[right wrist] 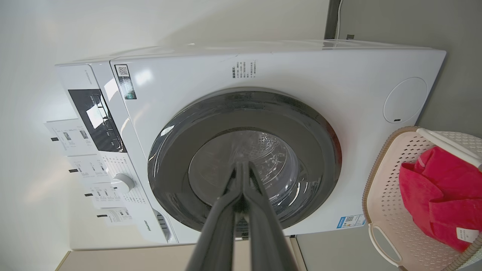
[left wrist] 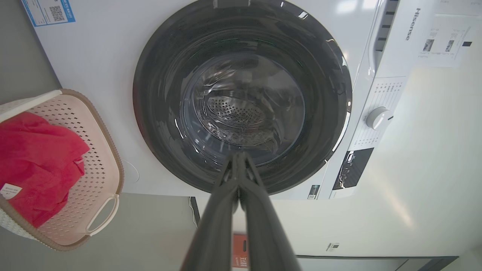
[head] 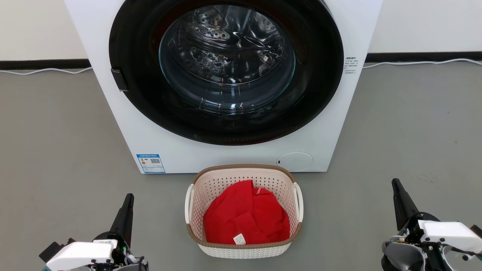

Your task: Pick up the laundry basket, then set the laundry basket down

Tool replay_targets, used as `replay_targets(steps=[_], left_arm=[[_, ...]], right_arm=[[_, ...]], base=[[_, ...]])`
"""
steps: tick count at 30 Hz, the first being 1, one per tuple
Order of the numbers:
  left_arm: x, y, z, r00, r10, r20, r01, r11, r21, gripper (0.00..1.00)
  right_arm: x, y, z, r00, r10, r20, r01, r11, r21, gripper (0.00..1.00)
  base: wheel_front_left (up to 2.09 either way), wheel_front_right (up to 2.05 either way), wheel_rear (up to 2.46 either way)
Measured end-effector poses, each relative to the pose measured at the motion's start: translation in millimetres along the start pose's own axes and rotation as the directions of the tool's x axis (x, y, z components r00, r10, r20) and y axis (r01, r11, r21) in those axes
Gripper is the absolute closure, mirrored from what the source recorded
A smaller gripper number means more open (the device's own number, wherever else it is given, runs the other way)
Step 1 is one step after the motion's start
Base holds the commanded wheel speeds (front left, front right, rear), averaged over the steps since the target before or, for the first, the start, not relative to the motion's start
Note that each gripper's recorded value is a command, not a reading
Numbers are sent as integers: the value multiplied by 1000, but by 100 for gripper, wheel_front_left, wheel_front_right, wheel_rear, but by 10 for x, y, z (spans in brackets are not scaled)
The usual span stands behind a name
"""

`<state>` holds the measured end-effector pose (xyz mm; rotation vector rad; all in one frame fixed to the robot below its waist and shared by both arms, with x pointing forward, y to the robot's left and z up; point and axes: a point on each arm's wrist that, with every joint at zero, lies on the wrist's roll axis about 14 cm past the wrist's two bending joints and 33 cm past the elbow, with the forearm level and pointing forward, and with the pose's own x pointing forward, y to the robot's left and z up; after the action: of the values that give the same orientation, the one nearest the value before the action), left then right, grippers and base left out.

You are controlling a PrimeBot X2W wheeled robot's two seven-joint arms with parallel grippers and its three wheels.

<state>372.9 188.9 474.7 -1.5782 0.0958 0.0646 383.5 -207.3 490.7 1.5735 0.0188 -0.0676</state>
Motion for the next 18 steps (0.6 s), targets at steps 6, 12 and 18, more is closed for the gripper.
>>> replay_targets(steps=[6,12,18], left_arm=[[0,0,0,1000,0,0,0,1000,0,100],[0,0,0,1000,0,0,0,1000,0,100],[0,0,0,1000,0,0,0,1000,0,100]], right_arm=[[0,-1,0,1000,0,0,0,1000,0,100],[0,-1,0,1000,0,0,0,1000,0,100],[-1,-1,0,1000,0,0,0,1000,0,100]], base=[[0,0,0],[0,0,0],[0,0,0]])
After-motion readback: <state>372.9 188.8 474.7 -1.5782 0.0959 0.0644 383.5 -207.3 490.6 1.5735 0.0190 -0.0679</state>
